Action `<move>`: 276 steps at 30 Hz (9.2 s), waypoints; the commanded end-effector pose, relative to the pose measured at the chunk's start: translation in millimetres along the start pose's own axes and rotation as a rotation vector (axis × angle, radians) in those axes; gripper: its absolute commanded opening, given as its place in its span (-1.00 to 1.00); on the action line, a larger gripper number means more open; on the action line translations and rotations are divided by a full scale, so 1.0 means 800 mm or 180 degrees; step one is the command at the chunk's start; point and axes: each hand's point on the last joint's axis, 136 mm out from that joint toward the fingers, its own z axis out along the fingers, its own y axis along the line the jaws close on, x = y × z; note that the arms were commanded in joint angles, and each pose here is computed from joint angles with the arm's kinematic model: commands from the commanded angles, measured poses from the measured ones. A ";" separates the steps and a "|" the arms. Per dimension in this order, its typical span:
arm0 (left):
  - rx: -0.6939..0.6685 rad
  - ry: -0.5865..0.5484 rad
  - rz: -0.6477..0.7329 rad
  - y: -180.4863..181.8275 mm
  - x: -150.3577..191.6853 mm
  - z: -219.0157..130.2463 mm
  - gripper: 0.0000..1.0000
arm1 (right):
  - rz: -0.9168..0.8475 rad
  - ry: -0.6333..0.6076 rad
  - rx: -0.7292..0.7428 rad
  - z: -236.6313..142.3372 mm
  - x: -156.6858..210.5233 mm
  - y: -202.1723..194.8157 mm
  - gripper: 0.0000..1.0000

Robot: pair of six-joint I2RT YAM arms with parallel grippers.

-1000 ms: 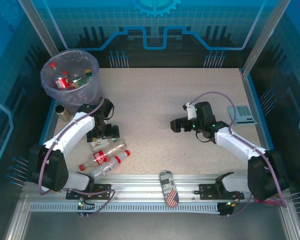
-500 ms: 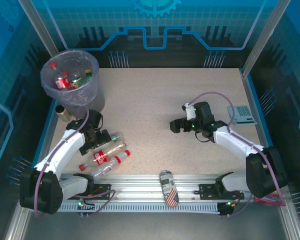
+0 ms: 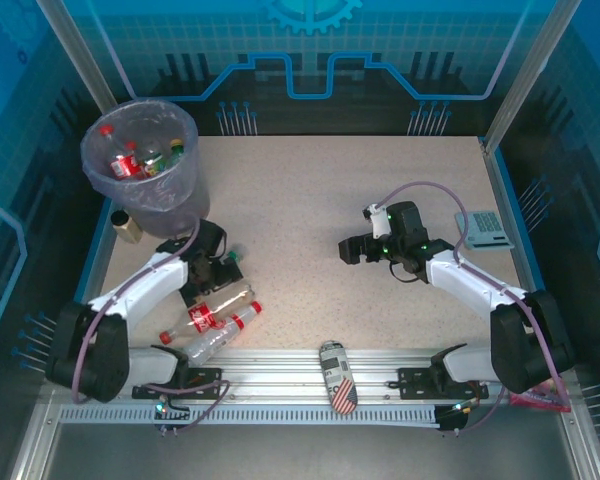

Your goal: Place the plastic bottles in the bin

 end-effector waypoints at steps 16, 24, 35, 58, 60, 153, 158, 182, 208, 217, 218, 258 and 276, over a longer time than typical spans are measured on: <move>-0.0142 -0.0542 0.1421 -0.110 -0.071 -0.052 0.98 | 0.0031 -0.0097 0.0065 -0.015 -0.008 -0.001 0.99; 0.0179 -0.0692 0.0873 -0.146 -0.120 -0.011 0.98 | 0.0005 -0.0141 0.0090 -0.025 -0.009 0.004 0.99; 0.0173 -0.0772 0.0430 -0.147 -0.128 0.040 0.98 | 0.0023 -0.0121 0.0152 -0.035 0.005 0.000 0.99; 0.0519 -0.0762 0.1042 -0.213 -0.107 -0.004 0.29 | 0.0089 -0.0131 0.0189 -0.036 -0.002 -0.008 0.99; 0.0727 -0.0774 0.1237 -0.239 -0.102 -0.032 0.22 | 0.0123 -0.0131 0.0237 -0.036 -0.002 -0.012 0.99; 0.0221 -0.1570 0.0311 0.019 -0.386 -0.268 0.47 | 0.0086 -0.0122 0.0393 -0.040 0.001 -0.035 0.99; 0.0113 -0.1713 0.0282 0.024 -0.398 -0.283 0.58 | 0.0068 -0.0144 0.0393 -0.043 -0.003 -0.033 0.99; -0.0140 -0.0346 0.2541 -0.095 -0.020 -0.213 0.82 | 0.0168 -0.0148 0.0257 -0.019 -0.013 -0.031 0.99; -0.0827 0.1147 0.1722 -0.010 0.030 -0.035 0.98 | 0.0138 -0.0114 0.0234 -0.014 -0.010 -0.033 0.99; -0.0896 0.1422 0.1760 -0.013 0.043 0.001 0.93 | 0.0172 -0.0096 0.0230 -0.008 -0.011 -0.040 0.99; -0.0882 0.1412 0.1773 -0.017 0.042 0.004 0.91 | 0.0167 -0.0093 0.0225 -0.007 -0.011 -0.039 0.99; 0.0102 0.1018 0.1228 -0.071 -0.001 0.075 0.22 | 0.0033 0.1467 0.0282 -0.013 0.175 0.210 0.32; 0.0285 0.0588 0.1024 -0.063 -0.037 0.051 0.21 | -0.0206 0.2242 0.0823 0.042 0.238 0.210 0.22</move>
